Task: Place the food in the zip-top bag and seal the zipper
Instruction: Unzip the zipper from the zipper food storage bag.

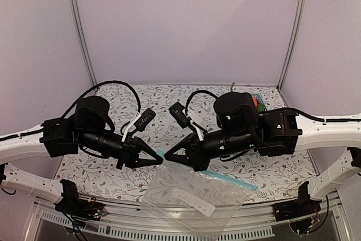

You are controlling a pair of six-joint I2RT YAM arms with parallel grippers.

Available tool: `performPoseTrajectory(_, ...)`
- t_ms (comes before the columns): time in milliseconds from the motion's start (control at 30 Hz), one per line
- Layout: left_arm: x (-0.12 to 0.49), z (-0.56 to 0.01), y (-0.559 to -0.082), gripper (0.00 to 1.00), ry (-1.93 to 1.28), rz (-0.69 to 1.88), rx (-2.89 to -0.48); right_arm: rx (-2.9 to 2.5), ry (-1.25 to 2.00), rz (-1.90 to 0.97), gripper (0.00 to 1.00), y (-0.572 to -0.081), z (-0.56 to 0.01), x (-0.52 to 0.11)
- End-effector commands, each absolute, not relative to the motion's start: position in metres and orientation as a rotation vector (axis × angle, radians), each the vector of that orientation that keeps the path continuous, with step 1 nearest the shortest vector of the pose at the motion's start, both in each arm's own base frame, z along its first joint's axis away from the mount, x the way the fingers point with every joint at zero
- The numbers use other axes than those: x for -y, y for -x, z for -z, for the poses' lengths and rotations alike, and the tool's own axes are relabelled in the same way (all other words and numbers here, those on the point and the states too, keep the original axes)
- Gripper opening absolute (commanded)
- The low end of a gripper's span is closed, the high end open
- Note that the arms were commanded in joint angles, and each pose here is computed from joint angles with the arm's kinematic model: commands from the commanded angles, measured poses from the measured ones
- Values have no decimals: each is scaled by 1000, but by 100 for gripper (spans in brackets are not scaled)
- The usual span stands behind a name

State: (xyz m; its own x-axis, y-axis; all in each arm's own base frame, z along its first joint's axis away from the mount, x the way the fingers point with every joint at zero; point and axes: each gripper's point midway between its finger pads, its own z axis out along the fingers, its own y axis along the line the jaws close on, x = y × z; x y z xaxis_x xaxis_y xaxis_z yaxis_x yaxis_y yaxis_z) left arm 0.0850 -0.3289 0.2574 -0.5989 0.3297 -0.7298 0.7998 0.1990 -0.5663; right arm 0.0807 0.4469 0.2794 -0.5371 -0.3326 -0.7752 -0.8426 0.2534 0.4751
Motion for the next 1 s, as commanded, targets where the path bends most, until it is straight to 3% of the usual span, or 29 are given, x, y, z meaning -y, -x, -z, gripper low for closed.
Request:
performPoseTrajectory(0,322,-257,-92,0,-1010,1352,-2035,-2046,1072,-1219,0,-78,-269,-433)
performPoseTrajectory(967,311,-249,-117,0,-898,1250,-2093,-2058,1050,-1202,0,-79,-266,-425)
